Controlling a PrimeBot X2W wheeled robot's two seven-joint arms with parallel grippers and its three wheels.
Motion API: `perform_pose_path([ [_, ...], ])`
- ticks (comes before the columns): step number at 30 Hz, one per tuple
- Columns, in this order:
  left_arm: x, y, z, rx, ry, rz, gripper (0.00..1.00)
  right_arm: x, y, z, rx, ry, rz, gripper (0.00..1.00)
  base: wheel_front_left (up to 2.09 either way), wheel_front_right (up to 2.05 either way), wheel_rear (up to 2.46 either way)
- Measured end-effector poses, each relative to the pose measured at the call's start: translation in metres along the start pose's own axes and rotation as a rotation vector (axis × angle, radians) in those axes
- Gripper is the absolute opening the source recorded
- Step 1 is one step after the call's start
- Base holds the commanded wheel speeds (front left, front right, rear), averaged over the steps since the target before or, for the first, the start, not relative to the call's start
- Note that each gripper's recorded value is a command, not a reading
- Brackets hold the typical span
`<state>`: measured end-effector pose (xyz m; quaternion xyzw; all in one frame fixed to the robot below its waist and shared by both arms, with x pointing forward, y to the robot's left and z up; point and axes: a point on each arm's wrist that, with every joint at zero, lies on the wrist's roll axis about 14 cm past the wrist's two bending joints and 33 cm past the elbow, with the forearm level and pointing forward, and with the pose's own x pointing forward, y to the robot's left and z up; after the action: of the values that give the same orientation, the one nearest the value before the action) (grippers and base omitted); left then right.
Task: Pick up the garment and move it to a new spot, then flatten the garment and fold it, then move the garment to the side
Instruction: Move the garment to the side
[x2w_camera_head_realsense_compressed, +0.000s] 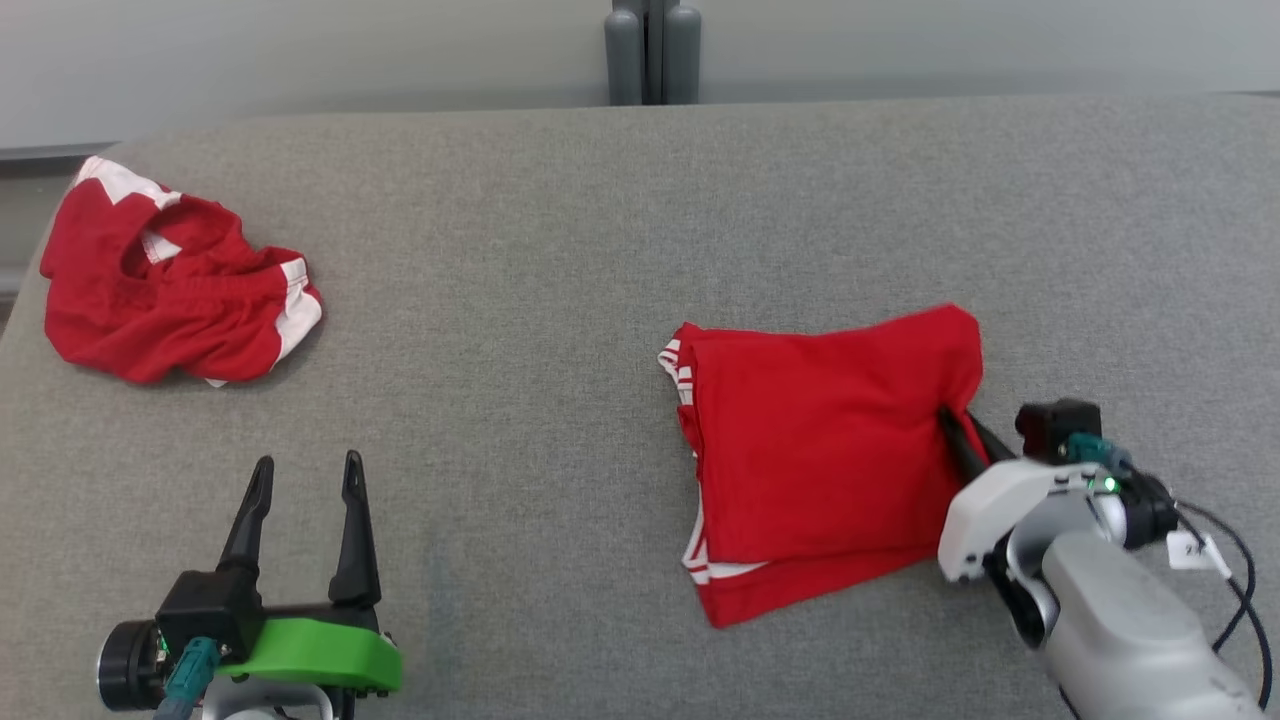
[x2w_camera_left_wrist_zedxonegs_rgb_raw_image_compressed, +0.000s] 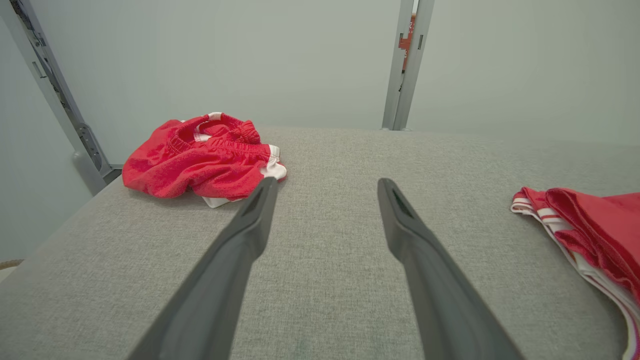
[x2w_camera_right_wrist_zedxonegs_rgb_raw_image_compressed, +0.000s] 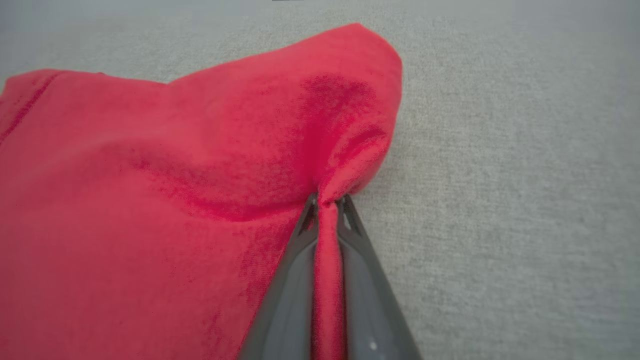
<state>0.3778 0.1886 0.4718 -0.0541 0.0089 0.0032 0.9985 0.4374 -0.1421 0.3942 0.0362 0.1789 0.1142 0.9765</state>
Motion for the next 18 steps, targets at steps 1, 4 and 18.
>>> perform_pose_path([
  [1,0.004,-0.002,0.000,0.000,-0.002,-0.007,1.00,0.007,-0.003,0.011,-0.018,-0.021,0.003,0.00,0.00,0.00,0.00],
  [4,0.015,-0.011,-0.003,-0.005,0.002,-0.033,1.00,0.023,-0.018,0.036,-0.062,-0.061,-0.006,0.00,0.00,0.00,0.00],
  [18,0.086,-0.050,-0.028,0.002,0.011,-0.145,1.00,0.058,-0.166,0.093,-0.338,-0.060,-0.193,0.00,0.00,0.00,0.00],
])
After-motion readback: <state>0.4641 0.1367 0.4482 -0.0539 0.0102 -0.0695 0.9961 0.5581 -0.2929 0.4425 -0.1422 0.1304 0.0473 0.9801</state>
